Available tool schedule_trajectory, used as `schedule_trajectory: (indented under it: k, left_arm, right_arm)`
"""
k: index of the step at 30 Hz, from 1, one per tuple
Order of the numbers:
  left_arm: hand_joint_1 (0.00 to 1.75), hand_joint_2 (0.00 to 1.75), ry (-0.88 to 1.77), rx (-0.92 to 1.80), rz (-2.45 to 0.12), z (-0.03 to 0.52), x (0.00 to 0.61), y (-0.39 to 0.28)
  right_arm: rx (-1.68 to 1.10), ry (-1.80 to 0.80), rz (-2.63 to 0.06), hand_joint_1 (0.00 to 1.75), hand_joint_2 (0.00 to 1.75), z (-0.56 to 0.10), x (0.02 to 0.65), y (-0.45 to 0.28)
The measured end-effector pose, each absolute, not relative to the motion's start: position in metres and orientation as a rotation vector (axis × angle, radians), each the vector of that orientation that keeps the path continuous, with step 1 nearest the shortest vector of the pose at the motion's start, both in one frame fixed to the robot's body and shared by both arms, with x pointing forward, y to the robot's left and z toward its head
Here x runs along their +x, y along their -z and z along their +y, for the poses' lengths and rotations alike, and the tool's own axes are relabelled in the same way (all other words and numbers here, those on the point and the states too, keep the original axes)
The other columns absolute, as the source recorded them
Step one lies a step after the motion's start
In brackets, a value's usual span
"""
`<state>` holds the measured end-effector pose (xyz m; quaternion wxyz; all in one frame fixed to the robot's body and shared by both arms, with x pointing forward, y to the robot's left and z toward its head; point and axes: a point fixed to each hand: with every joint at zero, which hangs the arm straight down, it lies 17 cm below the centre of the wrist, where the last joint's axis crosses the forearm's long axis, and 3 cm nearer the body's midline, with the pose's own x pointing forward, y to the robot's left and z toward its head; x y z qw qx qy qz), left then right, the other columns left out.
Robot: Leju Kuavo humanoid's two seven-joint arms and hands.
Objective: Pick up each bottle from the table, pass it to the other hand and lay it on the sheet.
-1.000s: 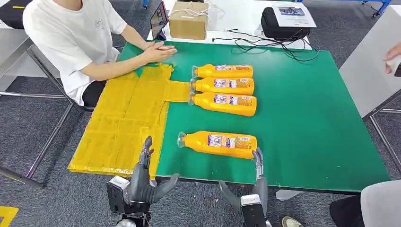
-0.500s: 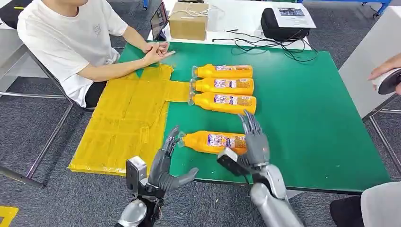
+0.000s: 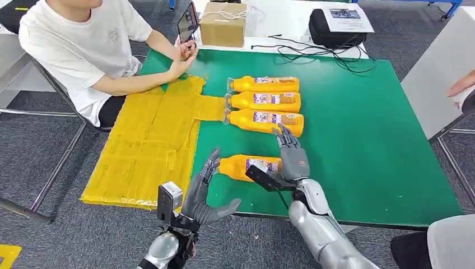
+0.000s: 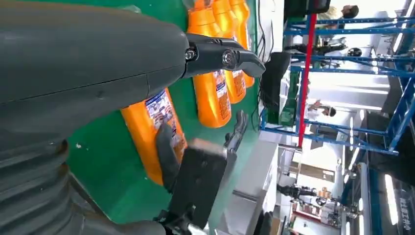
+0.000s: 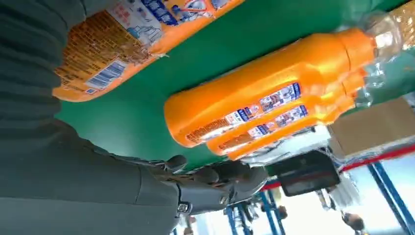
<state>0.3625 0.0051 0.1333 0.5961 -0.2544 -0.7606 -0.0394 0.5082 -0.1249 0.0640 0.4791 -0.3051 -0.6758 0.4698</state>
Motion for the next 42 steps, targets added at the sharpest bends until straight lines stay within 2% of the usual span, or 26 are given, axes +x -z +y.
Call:
schedule_trajectory:
  k: [23, 31, 42]
  left_arm:
    - [0.0, 1.75, 0.11, -0.58, -1.774, 0.004, 0.36, -0.133]
    - [0.0, 1.75, 0.119, -0.595, -1.806, 0.004, 0.356, -0.139]
    - [0.0, 1.75, 0.079, -0.518, -1.812, 0.018, 0.353, -0.134]
  right_arm:
    - [-0.589, -1.203, -1.616, 0.0, 1.75, -0.095, 0.487, -0.04]
    - [-0.559, -1.171, -1.844, 0.0, 1.75, -0.064, 0.471, -0.086]
    - [-0.93, -1.371, -1.498, 0.0, 1.75, -0.097, 0.491, -0.061]
